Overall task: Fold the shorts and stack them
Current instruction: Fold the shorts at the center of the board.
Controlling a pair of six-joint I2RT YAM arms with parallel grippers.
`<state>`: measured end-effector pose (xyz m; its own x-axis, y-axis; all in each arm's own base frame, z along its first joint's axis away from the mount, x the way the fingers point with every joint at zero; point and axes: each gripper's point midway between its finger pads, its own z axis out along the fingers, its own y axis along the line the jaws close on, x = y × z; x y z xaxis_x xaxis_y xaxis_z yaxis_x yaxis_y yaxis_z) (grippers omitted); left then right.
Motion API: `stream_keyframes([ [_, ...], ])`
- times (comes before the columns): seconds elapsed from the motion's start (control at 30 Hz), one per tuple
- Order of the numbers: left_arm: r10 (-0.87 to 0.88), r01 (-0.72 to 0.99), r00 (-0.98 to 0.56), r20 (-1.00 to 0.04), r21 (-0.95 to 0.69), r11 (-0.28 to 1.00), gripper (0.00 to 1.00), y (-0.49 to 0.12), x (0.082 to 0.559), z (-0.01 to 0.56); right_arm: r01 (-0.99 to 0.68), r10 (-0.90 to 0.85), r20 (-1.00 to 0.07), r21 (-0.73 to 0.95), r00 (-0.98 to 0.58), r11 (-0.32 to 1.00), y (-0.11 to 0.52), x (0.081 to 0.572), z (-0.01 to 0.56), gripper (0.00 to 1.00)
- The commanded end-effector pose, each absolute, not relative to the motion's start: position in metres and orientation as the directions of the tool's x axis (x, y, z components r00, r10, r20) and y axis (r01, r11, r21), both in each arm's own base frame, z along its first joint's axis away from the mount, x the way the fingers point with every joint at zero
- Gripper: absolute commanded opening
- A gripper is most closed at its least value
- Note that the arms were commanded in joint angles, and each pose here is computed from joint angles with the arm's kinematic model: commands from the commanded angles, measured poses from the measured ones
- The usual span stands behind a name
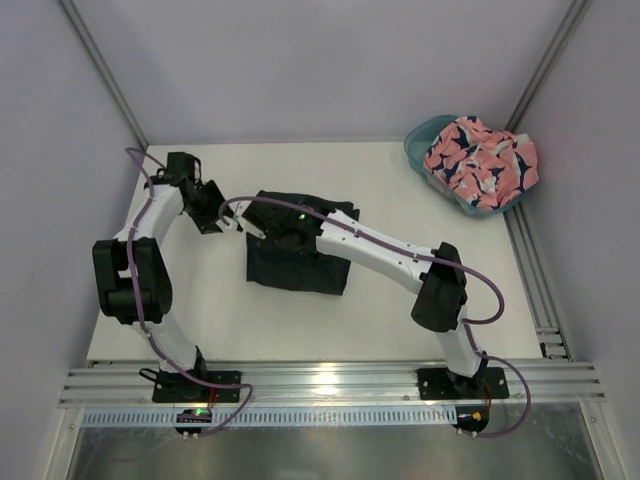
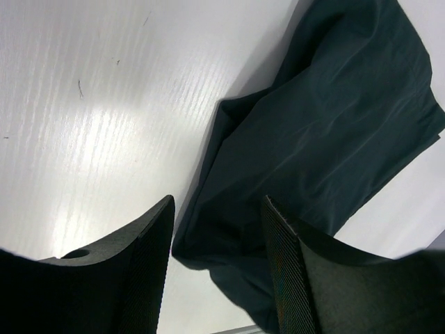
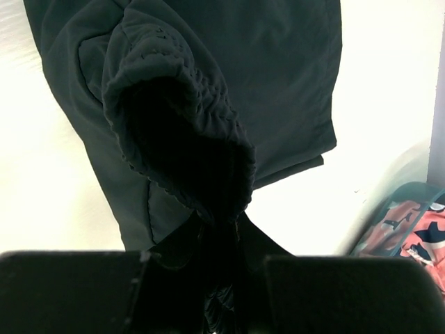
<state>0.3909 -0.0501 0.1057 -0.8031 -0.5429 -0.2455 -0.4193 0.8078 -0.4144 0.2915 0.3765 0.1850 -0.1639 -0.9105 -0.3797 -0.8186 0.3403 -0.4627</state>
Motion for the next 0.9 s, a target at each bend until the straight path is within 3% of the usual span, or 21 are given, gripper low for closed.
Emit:
stream_keyframes([
  [0.0, -0.552, -0.386, -0.779, -0.298, -0.465, 0.797, 0.55, -0.052, 0.411, 0.126, -0.801, -0.88, -0.458, -0.475, -0.128, 0.364, 0.387, 0.324, 0.199, 0.04],
  [0.27, -0.561, -0.382, -0.775, -0.292, -0.491, 0.783, 0.56, -0.057, 0.42, 0.126, -0.728, -0.835, -0.525, -0.506, -0.165, 0.462, 0.377, 0.408, 0.193, 0.05],
  [0.4, -0.552, -0.35, -0.783, -0.288, -0.529, 0.773, 0.55, -0.064, 0.43, 0.12, -0.728, -0.816, -0.553, -0.49, -0.166, 0.479, 0.38, 0.418, 0.202, 0.04],
  [0.57, -0.548, -0.363, -0.788, -0.279, -0.51, 0.78, 0.55, -0.062, 0.432, 0.121, -0.763, -0.813, -0.554, -0.445, -0.177, 0.469, 0.376, 0.385, 0.204, 0.04],
  [0.6, -0.542, -0.356, -0.791, -0.284, -0.506, 0.786, 0.55, -0.062, 0.432, 0.122, -0.779, -0.836, -0.519, -0.445, -0.178, 0.442, 0.375, 0.369, 0.19, 0.04],
  [0.87, -0.449, -0.21, -0.837, -0.312, -0.573, 0.792, 0.55, -0.078, 0.434, 0.151, -0.802, -0.816, -0.558, -0.413, -0.151, 0.431, 0.375, 0.269, 0.218, 0.04],
])
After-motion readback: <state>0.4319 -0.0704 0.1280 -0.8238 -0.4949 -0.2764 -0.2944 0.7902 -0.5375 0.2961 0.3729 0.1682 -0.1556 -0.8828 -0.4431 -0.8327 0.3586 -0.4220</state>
